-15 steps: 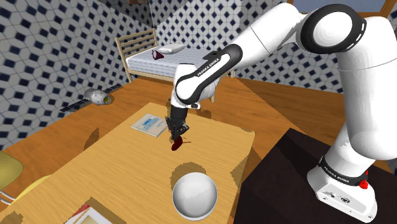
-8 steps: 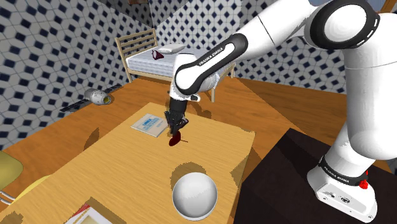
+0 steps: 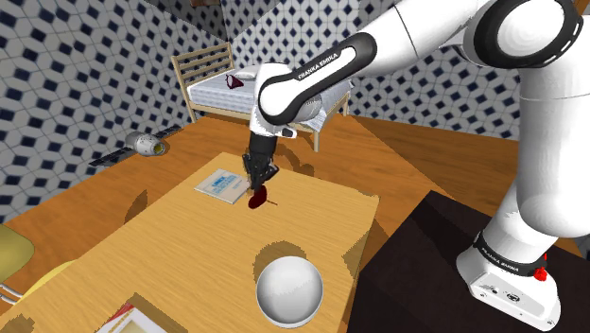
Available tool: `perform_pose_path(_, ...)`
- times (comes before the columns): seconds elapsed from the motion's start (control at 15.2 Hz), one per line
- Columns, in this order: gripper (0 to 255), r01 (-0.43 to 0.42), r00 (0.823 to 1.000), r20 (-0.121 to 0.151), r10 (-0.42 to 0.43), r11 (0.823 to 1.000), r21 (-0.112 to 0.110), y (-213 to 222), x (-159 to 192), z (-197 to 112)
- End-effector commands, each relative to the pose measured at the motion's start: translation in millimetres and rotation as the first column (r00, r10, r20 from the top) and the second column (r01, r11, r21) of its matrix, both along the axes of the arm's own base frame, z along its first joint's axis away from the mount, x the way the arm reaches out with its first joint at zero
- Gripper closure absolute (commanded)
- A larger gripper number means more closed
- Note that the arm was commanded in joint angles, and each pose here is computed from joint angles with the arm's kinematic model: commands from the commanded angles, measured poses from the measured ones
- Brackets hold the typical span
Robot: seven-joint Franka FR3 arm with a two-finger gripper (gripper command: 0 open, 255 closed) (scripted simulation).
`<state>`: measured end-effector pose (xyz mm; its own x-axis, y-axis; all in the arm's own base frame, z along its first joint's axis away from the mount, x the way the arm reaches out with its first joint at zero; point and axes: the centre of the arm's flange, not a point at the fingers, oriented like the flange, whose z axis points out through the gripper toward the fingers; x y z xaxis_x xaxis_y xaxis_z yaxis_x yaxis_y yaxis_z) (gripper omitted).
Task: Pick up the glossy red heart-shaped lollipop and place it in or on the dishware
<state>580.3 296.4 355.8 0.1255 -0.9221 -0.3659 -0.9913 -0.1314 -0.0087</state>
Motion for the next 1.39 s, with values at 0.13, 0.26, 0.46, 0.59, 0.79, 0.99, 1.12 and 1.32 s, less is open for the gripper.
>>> perform_pose_path(0.13, 255, 0.0, 1.0, 0.0, 0.0, 1.0, 0.0, 0.2, 0.4, 22.2)
perform_pose_path(0.26, 255, 0.0, 1.0, 0.0, 0.0, 1.0, 0.0, 0.2, 0.4, 32.7)
perform_pose_path(0.46, 255, 0.0, 1.0, 0.0, 0.0, 1.0, 0.0, 6.5, -23.4, 46.4)
perform_pose_path(0.59, 255, 0.0, 1.0, 0.0, 0.0, 1.0, 0.0, 12.9, -47.2, 55.9)
perform_pose_path(0.79, 255, 0.0, 1.0, 0.0, 0.0, 1.0, 0.0, 22.4, -82.9, 70.2)
perform_pose_path(0.99, 255, 0.0, 1.0, 0.0, 0.0, 1.0, 0.0, 31.9, -118.6, 84.4)
perform_pose_path(1.12, 255, 0.0, 1.0, 0.0, 0.0, 1.0, 0.0, 38.3, -142.4, 93.9)
perform_pose_path(1.32, 255, 0.0, 1.0, 0.0, 0.0, 1.0, 0.0, 47.8, -178.1, 108.2)
